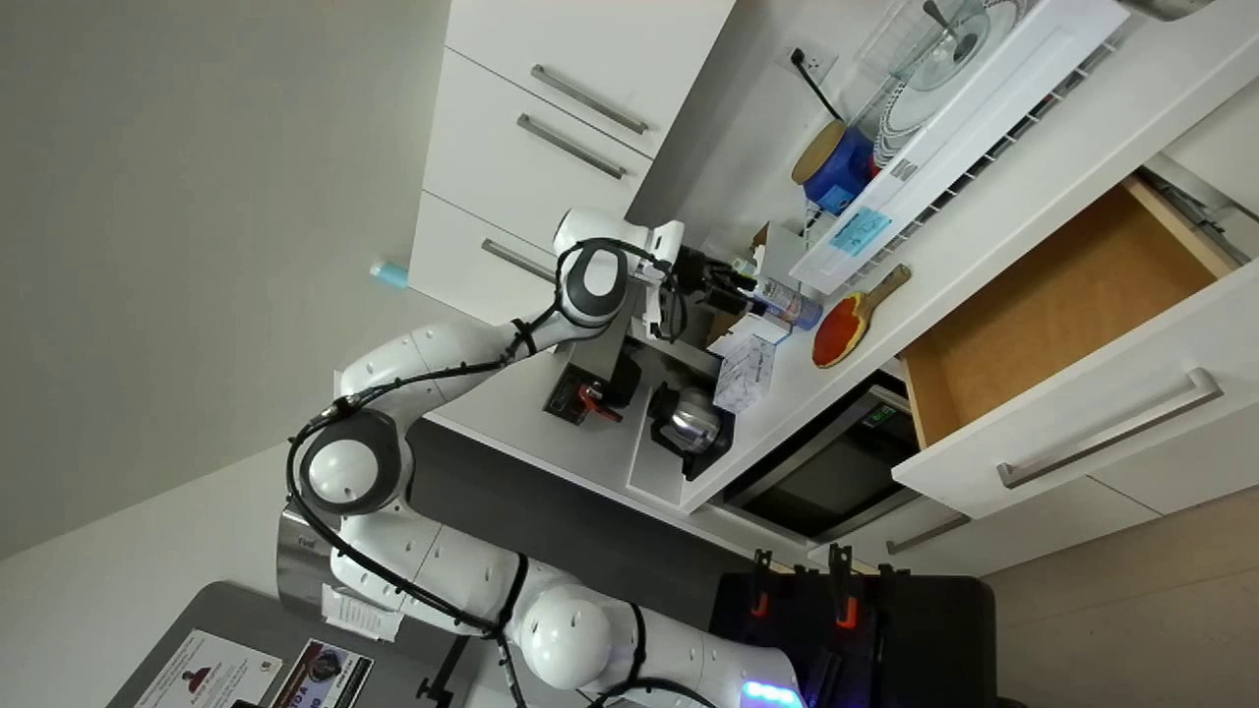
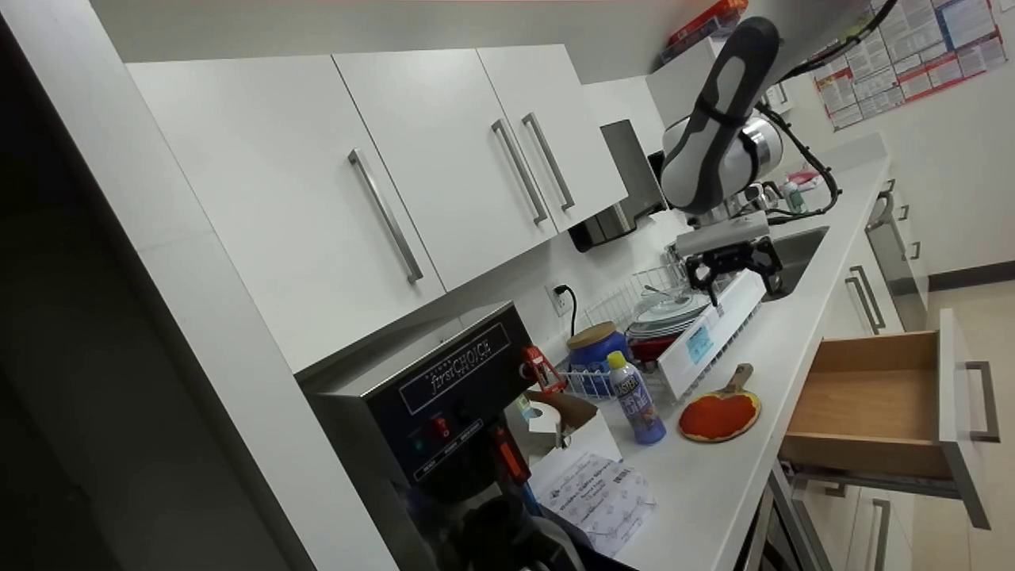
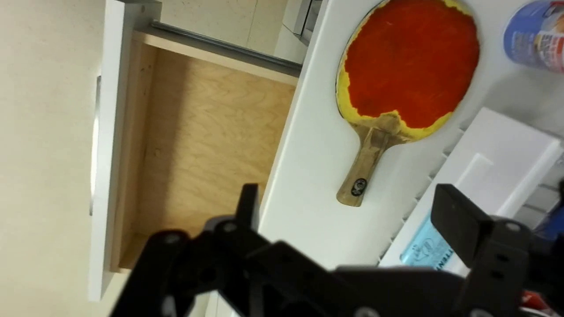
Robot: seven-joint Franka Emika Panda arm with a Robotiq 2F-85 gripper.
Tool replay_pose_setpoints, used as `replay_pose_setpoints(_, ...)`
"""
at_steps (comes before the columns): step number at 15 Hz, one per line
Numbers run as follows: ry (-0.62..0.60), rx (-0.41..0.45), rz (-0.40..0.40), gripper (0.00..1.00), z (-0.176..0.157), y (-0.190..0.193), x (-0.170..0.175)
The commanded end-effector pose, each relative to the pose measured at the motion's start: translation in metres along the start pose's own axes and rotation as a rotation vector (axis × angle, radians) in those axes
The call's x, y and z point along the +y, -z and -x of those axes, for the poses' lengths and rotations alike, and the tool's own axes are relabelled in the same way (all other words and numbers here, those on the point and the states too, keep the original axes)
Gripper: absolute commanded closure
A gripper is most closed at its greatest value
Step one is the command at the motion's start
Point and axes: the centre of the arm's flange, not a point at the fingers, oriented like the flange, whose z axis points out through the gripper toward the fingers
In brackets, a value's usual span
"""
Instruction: Put the paddle inside the open drawer then close the drawer
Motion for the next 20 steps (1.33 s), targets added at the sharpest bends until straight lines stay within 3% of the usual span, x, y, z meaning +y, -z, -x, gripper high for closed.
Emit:
replay_pose_setpoints(1,-0.130,-0.008,0.017,0.00,-0.025,-0.042,-0.011)
replay_pose_setpoints(4,-0.183,-0.013,0.004,0.00,-0.037,-0.070,-0.011)
replay_pose_setpoints(11,-0.152,-0.021,0.018,0.00,-0.032,-0.074,-0.008)
replay_pose_setpoints(20,-0.243,-0.055,0.000,0.00,-0.061,-0.140,-0.033)
